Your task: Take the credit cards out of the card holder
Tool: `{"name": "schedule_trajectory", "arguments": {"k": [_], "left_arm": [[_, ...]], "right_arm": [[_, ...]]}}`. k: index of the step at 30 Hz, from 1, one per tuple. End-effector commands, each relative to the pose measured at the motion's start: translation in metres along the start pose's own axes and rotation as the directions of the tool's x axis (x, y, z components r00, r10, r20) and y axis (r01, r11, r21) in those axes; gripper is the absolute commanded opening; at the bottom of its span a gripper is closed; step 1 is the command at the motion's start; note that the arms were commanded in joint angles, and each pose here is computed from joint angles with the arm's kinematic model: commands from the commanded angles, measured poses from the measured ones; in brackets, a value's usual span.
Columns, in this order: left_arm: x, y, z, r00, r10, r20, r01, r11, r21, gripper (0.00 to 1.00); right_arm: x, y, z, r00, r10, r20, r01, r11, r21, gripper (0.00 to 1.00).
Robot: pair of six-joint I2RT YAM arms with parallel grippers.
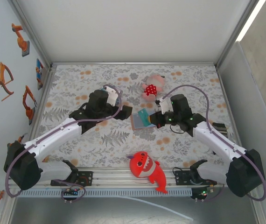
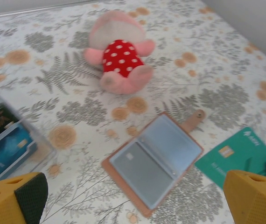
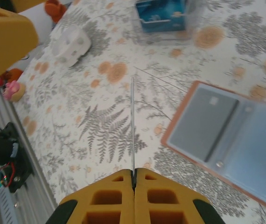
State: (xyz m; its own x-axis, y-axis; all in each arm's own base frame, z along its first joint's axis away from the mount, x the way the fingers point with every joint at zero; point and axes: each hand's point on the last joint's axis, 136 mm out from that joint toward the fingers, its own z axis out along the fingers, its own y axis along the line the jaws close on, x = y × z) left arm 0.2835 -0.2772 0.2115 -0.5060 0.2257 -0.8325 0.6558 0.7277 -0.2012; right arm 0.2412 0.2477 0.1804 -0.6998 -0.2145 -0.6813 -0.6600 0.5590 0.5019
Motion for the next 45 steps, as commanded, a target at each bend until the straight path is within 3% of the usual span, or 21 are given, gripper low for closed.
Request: {"name": "schedule_trajectory", "arguments": {"k": [1,5,17,22,25,33,37,38,40,43,45], "left_arm": [[0.0,-0.029,-0.009,0.993,0.112,0.02,-0.114,0.977,0.181,0.97],[0.006,-0.041,-0.018,0.986,0.167,0.031,-0.168,0.943,0.286,0.99],[0.019,-0.083,-0.031,0.971,0.239,-0.011,-0.189,0.796,0.575,0.75],[0.02,-0.089,-0.025,0.973,0.23,-0.035,-0.16,0.77,0.618,0.59],[0.022,-0.093,-0.023,0.973,0.227,-0.05,-0.142,0.752,0.643,0.57],[0.029,-0.101,-0.02,0.966,0.242,-0.086,-0.12,0.721,0.683,0.29],[0.031,-0.104,-0.023,0.963,0.256,-0.079,-0.132,0.711,0.691,0.0],[0.03,-0.104,-0.024,0.963,0.258,-0.076,-0.136,0.71,0.691,0.0],[0.029,-0.105,-0.025,0.964,0.257,-0.066,-0.142,0.71,0.69,0.0],[0.024,-0.103,-0.027,0.969,0.243,-0.042,-0.151,0.719,0.678,0.0],[0.02,-0.1,-0.026,0.973,0.229,-0.028,-0.156,0.746,0.648,0.0]], "right_arm": [[-0.01,0.028,-0.002,0.993,-0.12,-0.004,0.119,0.987,-0.109,0.0],[-0.01,0.039,-0.004,0.984,-0.177,-0.031,0.17,0.972,-0.163,0.0],[-0.001,0.063,-0.015,0.953,-0.288,-0.098,0.254,0.93,-0.267,0.0],[0.002,0.067,-0.016,0.947,-0.301,-0.108,0.261,0.923,-0.282,0.0],[0.001,0.068,-0.016,0.946,-0.306,-0.104,0.266,0.92,-0.289,0.0],[-0.002,0.07,-0.014,0.944,-0.313,-0.101,0.271,0.915,-0.3,0.0],[-0.003,0.067,-0.012,0.944,-0.313,-0.104,0.272,0.918,-0.29,0.0],[-0.003,0.066,-0.012,0.944,-0.312,-0.105,0.273,0.921,-0.278,0.0],[-0.003,0.062,-0.012,0.947,-0.306,-0.103,0.273,0.928,-0.252,0.05],[-0.008,0.052,-0.012,0.953,-0.293,-0.082,0.275,0.945,-0.175,0.35],[-0.009,0.047,-0.013,0.954,-0.292,-0.071,0.28,0.95,-0.138,0.46]]}}
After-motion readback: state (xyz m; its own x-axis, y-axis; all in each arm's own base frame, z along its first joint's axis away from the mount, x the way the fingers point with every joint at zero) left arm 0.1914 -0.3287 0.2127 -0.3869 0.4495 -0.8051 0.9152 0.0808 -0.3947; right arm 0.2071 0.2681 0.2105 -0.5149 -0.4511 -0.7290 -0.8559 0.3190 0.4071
